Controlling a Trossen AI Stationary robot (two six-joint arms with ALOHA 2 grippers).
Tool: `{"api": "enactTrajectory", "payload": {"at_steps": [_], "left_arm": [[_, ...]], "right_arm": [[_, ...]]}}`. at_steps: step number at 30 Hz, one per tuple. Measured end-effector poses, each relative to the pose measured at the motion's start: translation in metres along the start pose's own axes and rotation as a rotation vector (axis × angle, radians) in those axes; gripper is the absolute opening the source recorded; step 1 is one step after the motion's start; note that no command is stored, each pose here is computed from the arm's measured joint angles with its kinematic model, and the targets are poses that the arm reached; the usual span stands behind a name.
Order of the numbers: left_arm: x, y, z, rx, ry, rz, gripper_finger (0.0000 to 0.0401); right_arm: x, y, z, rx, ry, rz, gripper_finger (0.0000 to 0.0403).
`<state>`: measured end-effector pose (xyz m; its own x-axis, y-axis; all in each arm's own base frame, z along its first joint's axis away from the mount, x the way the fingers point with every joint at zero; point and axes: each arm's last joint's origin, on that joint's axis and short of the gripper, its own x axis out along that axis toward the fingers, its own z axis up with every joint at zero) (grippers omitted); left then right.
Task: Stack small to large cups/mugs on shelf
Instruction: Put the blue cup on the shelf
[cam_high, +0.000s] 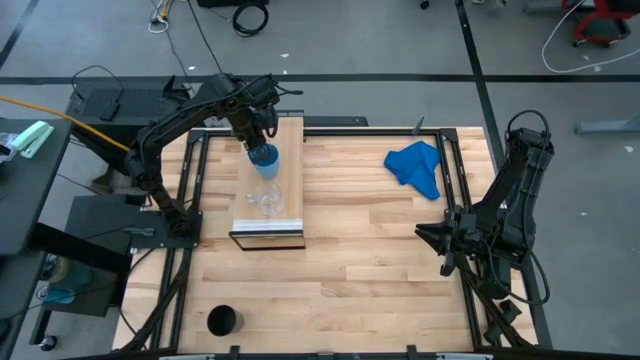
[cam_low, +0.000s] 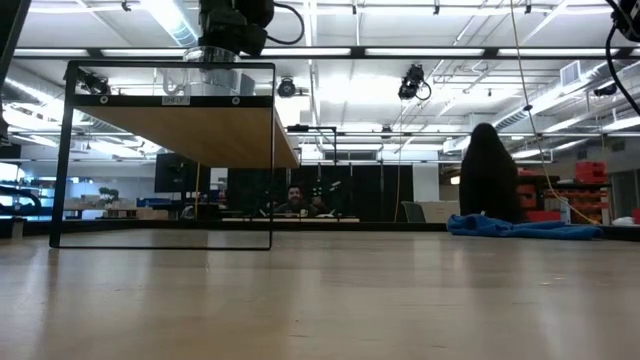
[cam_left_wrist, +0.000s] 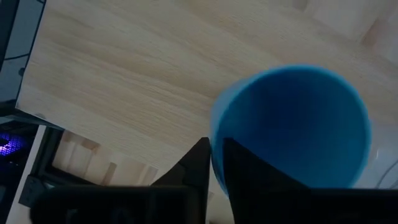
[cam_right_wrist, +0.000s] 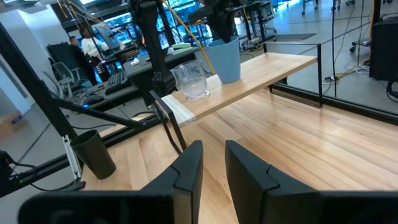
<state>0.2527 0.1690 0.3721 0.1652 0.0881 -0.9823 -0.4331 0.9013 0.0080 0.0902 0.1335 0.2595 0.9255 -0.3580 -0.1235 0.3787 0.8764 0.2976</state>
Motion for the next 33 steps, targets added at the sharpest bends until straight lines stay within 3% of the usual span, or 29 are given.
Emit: {"api": "enactTrajectory", "payload": {"at_steps": [13, 33], "left_arm": [[0.0, 0.001, 0.004, 0.002, -0.041, 0.006, 0.0076], [-0.001, -0.002, 0.011, 0.013, -0.113, -0.045, 0.0069]], "right_arm": [[0.0, 0.0, 0.0, 0.0, 0.0, 0.0, 0.0075], [0.0, 0.0, 0.0, 0.0, 0.0, 0.0, 0.0075]]}}
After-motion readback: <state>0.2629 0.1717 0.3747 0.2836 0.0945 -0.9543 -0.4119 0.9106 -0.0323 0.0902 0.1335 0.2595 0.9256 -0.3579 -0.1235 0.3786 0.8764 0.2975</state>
